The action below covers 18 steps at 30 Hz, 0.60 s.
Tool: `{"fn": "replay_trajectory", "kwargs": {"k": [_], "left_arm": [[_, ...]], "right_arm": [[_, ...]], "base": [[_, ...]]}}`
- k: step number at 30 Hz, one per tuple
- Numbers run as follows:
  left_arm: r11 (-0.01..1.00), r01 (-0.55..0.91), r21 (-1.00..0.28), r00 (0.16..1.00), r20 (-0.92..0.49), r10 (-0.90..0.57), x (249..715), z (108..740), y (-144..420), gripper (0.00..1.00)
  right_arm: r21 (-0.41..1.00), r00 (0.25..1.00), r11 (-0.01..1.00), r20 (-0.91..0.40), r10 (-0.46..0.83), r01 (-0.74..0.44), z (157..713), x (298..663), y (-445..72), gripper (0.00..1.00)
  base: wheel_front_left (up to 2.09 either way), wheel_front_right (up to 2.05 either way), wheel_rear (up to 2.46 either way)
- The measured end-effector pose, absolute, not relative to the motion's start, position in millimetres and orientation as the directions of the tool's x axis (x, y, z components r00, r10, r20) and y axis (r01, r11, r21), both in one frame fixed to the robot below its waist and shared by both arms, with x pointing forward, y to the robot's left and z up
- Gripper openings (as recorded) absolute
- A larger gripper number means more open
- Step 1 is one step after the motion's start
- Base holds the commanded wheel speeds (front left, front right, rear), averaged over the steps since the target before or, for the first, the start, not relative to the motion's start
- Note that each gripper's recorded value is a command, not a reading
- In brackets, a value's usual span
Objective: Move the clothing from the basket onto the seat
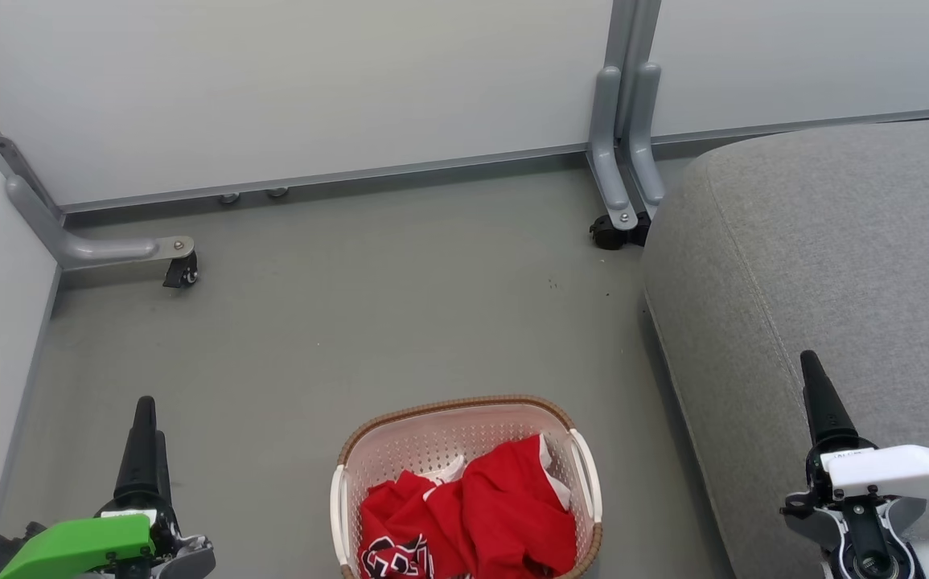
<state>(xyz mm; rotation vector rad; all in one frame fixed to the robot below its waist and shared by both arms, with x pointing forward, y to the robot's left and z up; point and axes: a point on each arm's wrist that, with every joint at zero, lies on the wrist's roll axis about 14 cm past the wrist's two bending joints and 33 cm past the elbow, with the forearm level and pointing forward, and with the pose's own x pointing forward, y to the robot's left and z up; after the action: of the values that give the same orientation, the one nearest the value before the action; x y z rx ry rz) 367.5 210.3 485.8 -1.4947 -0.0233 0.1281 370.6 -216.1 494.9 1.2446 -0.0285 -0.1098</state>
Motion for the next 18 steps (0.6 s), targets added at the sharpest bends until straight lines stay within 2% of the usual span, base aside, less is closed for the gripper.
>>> {"fn": "replay_trajectory", "kwargs": {"k": [10, 18], "left_arm": [[0.176, -0.065, -0.982, 0.99, -0.041, 0.132, 366, 492, 217, 1.0], [0.297, -0.036, -0.954, 0.99, 0.006, 0.141, 366, 505, 218, 1.0]], "right_arm": [[0.808, 0.998, 0.589, 0.043, -0.038, -0.013, 521, 378, -197, 1.0], [0.656, 0.991, 0.75, 0.135, -0.007, -0.084, 550, 385, -191, 1.0]], "base": [[0.0, 0.0, 0.0], [0.0, 0.0, 0.0]]}}
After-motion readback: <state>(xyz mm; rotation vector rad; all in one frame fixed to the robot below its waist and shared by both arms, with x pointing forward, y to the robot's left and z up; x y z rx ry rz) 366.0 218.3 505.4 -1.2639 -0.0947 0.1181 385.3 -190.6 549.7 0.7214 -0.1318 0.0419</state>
